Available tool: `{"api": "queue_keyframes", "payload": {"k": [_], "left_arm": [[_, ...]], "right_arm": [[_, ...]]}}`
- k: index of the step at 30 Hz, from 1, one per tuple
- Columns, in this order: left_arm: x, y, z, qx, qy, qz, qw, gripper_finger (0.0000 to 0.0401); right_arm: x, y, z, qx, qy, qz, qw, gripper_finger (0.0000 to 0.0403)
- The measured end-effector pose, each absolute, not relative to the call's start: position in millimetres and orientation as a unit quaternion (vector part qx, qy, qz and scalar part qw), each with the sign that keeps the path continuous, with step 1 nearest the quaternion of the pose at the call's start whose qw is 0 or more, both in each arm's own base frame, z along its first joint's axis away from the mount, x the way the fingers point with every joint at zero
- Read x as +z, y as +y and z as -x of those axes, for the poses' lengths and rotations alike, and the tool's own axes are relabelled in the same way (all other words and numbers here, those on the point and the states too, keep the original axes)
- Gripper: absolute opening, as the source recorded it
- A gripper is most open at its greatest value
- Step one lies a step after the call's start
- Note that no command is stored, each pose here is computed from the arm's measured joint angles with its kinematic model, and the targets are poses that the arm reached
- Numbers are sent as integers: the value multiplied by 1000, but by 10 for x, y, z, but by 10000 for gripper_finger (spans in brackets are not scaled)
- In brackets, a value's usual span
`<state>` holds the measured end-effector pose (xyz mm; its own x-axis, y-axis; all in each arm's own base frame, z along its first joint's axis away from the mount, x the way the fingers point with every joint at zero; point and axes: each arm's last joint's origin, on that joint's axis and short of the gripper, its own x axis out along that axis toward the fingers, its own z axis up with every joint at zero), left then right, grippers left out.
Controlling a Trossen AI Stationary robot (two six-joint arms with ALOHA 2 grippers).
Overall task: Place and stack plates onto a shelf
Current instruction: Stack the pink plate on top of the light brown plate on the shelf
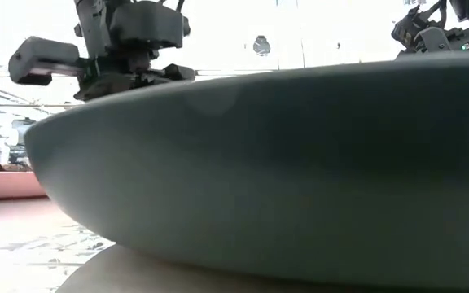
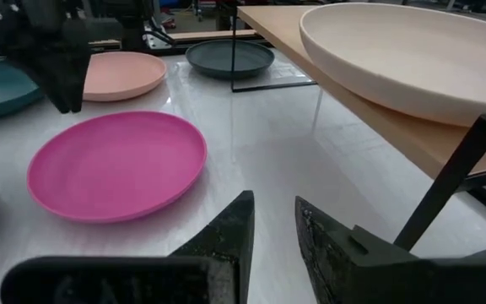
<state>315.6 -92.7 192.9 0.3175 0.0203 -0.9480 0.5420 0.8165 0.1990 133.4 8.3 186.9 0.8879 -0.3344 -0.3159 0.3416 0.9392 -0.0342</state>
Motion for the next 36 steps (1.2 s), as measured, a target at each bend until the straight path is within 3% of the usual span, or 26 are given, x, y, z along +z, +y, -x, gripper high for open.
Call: {"api": "queue_keyframes", "payload": {"k": [3,13,18,27,36], "left_arm": [[1837,-970,-3281,-179,533,-259,786,83],[1568,-977,-3331,-194,563,-266,758,83],[1666,-968,-3316,-182,553,-272,766,83],[2248,-974,-3250,-141,489,-235,828,83],[2027,-1153,-3229,-175,511,-210,815,83]], "right_arm": [[1866,83,-1336,-174,162,-11,971,73],[1832,87,-1360,-176,175,-9,969,73],[1825,87,-1365,-175,178,-6,968,73],[1822,87,-1366,-176,179,-7,968,73],[1827,88,-1368,-176,176,-7,969,73]]}}
